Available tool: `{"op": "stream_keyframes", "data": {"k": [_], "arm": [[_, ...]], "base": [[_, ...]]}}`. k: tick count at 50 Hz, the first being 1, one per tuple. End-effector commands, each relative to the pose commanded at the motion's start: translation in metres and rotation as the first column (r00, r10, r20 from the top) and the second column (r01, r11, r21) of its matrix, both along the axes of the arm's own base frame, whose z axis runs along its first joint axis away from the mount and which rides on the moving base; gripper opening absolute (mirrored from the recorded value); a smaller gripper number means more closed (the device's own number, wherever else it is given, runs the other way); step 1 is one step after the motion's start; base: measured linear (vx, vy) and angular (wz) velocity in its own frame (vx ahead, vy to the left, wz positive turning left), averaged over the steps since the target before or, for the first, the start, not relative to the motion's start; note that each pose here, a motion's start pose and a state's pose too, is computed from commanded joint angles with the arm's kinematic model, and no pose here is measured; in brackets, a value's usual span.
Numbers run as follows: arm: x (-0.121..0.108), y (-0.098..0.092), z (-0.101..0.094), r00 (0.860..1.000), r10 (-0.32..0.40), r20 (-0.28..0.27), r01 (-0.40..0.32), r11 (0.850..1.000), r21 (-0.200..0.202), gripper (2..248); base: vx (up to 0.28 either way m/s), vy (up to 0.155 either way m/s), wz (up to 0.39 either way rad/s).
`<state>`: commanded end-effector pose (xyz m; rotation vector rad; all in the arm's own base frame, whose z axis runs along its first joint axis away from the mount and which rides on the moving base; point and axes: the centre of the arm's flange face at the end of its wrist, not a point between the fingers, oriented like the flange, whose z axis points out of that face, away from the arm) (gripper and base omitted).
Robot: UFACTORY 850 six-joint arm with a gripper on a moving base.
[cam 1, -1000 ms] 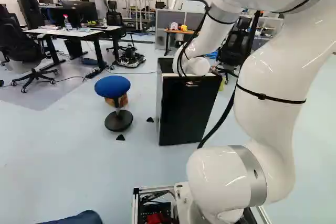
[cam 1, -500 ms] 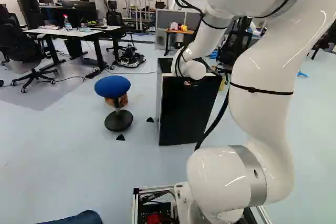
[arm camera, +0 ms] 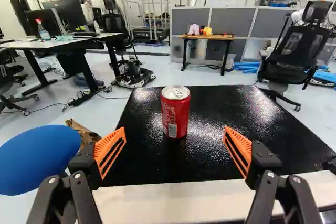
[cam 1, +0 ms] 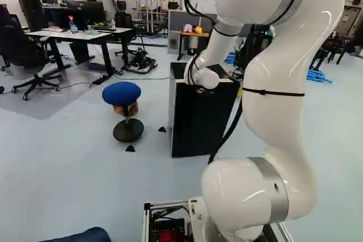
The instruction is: Grab a drink from the fridge
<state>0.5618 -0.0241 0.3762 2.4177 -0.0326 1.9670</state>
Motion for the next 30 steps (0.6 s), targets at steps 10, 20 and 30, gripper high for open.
{"op": "stream_keyframes", "data": {"k": [10, 20, 30], "arm": [[0.009, 0.000, -0.003, 1.000, 0.001, 0.031, -0.001, 1.000, -0.001, 247], [0.018, 0.000, -0.001, 0.998, 0.001, 0.066, -0.001, 1.000, -0.002, 247], [0.027, 0.000, -0.002, 0.997, 0.002, 0.075, -0.002, 1.000, -0.002, 247]], "base": [[0.000, 0.000, 0.000], [0.000, 0.000, 0.000], [0.000, 0.000, 0.000]]}}
